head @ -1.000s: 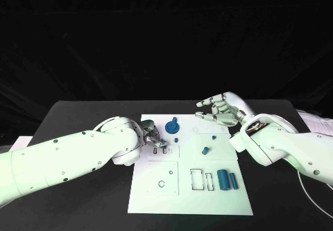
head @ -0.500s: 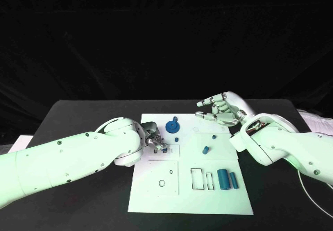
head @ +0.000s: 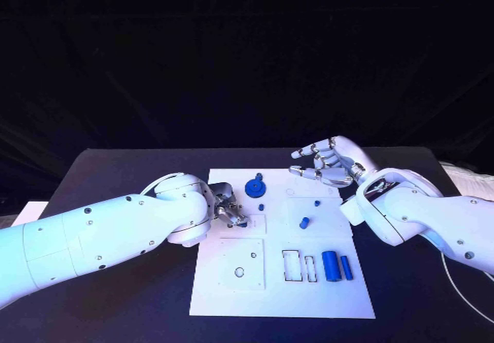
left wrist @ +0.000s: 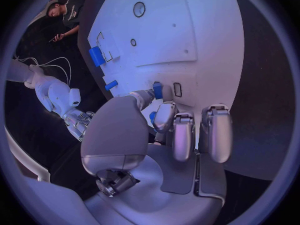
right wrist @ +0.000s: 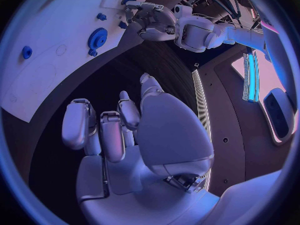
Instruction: Assemble the parts on the task board
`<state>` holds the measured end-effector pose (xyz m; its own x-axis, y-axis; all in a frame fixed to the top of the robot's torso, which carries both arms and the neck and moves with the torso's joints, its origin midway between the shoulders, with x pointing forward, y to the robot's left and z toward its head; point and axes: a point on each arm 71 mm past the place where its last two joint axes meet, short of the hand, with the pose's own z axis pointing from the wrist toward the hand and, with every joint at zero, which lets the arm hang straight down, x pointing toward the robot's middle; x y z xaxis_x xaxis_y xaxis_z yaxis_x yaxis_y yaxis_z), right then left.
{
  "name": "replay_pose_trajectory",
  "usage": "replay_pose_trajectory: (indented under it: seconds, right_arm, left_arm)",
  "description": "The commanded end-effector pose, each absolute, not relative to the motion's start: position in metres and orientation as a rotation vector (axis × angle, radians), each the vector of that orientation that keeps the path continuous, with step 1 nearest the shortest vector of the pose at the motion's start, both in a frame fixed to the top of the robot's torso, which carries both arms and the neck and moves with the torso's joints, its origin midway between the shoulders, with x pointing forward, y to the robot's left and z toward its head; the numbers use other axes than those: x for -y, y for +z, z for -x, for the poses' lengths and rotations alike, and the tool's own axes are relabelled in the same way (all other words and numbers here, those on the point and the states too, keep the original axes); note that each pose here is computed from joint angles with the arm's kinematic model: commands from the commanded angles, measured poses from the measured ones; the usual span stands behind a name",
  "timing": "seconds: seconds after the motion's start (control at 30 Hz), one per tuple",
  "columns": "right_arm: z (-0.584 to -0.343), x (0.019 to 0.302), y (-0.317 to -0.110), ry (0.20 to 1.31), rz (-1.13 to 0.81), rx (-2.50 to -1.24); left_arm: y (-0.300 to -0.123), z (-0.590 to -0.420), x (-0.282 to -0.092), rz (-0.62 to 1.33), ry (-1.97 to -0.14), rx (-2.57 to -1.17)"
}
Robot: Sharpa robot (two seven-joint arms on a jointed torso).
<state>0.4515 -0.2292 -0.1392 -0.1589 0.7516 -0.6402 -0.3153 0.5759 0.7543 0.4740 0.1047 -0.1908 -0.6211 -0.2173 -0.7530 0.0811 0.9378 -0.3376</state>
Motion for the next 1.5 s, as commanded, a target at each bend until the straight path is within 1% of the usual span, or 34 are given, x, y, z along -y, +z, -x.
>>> replay_pose_trajectory:
  seconds: [0.03,0.5,1.0,1.5]
  right_arm:
    - [-0.451,0.228,-0.139,0.978,-0.384,-1.452]
    - [-0.450,0.228,-0.139,0.978,-0.383,-1.453]
    - [-0.449,0.226,-0.138,0.981,-0.373,-1.455]
    - [-0.448,0.226,-0.138,0.981,-0.368,-1.454]
  left_arm:
    - [-0.197,-0.471,-0.105,0.070,-0.391,-2.258]
    - [-0.199,-0.472,-0.101,0.081,-0.390,-2.292]
    - [-0.202,-0.476,-0.095,0.047,-0.359,-2.332]
    - [-0.202,-0.480,-0.094,0.050,-0.343,-2.325]
